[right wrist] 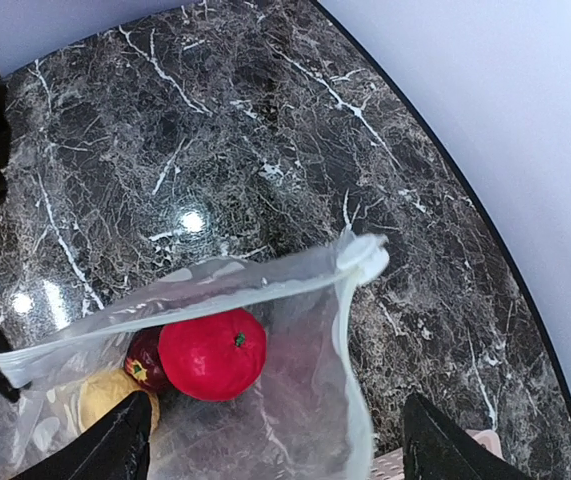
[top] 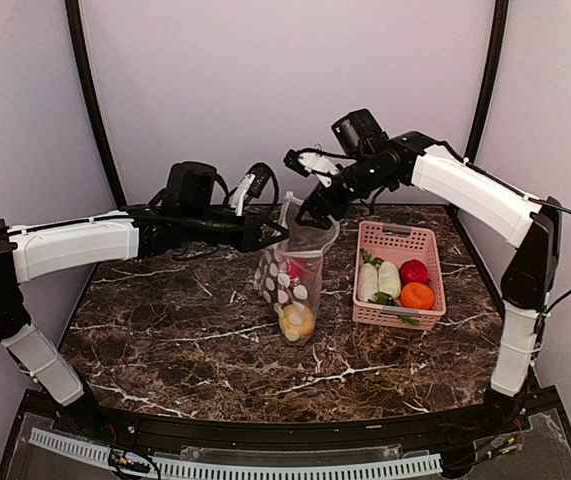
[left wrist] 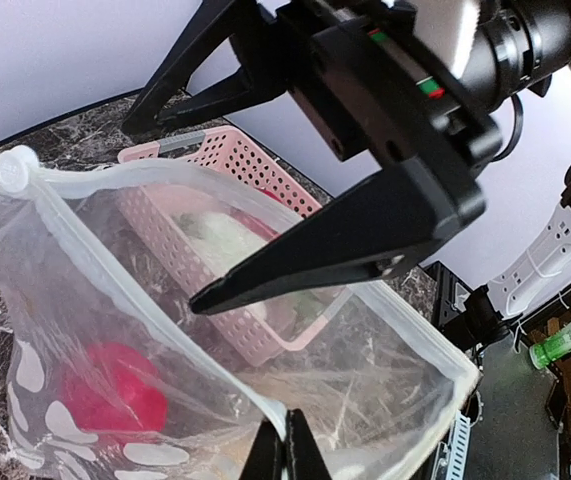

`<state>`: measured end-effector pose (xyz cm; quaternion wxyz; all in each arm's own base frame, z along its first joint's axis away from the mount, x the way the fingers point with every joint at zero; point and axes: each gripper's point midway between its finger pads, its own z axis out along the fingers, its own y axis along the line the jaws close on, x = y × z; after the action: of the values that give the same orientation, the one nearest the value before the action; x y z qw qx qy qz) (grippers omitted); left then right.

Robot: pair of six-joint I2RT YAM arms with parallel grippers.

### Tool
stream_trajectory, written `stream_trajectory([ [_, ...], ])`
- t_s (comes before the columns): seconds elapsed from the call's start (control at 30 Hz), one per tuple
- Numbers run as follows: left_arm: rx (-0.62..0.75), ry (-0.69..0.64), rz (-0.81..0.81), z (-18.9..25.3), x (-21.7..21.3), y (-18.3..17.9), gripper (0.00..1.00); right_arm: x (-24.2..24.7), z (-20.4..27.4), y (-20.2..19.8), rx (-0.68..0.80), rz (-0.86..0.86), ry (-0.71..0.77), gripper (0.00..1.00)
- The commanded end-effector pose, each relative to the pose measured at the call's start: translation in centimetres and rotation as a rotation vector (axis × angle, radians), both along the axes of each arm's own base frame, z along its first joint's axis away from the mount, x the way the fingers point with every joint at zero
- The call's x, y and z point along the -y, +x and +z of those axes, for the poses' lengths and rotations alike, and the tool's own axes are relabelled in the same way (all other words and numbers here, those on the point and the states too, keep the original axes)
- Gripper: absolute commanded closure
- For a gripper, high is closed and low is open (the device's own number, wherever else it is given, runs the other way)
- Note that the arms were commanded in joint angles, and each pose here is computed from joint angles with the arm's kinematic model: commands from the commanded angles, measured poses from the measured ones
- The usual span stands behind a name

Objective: Place the food in the zip-top bag and seal the zipper
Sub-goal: Place the fake fruit in the zipper food storage bag, then pick up the fake fruit from the bin.

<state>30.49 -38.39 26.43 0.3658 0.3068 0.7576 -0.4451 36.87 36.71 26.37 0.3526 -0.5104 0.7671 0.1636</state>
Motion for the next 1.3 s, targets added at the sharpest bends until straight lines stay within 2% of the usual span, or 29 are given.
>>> stream_trajectory([
  [0.0, 0.022, -0.004, -0.004, 0.9, 0.3, 0.1, 0.99, 1.0, 5.6, -2.1, 0.086, 0.032, 0.083, 0.17],
  [0.13, 0.035, 0.02, 0.058, 0.6, -0.3, 1.0, 0.99, 2.3, 7.3, -4.4, 0.125, 0.084, 0.101, 0.18],
  [0.23, 0.05, 0.055, 0.193, 0.3, -2.2, 3.1, 0.99, 3.6, 7.3, -5.7, 0.156, 0.105, 0.087, 0.18],
  [0.3, 0.017, 0.11, 0.268, -1.6, -3.4, 4.4, 0.99, 4.4, 7.0, -6.0, 0.179, 0.098, 0.069, 0.18],
  [0.37, -0.027, 0.138, 0.236, -2.0, -2.7, 4.4, 0.99, 5.5, 6.3, -5.8, 0.195, 0.069, 0.039, 0.18],
  [0.4, -0.063, 0.11, 0.153, -1.8, -1.6, 3.4, 0.99, 6.2, 5.9, -5.6, 0.195, 0.051, 0.028, 0.18],
  [0.47, -0.084, 0.048, 0.099, -0.4, -0.8, 2.6, 0.99, 7.8, 5.4, -4.8, 0.184, 0.005, 0.029, 0.18],
  [0.8, -0.062, 0.065, 0.094, -0.2, -1.1, 2.4, 0.99, 16.0, 0.4, -1.8, 0.082, -0.194, -0.001, 0.21],
  [1.27, -0.087, 0.023, 0.051, 0.4, -0.3, 1.2, 0.99, 24.9, -7.7, 2.1, -0.109, -0.457, -0.13, 0.32],
])
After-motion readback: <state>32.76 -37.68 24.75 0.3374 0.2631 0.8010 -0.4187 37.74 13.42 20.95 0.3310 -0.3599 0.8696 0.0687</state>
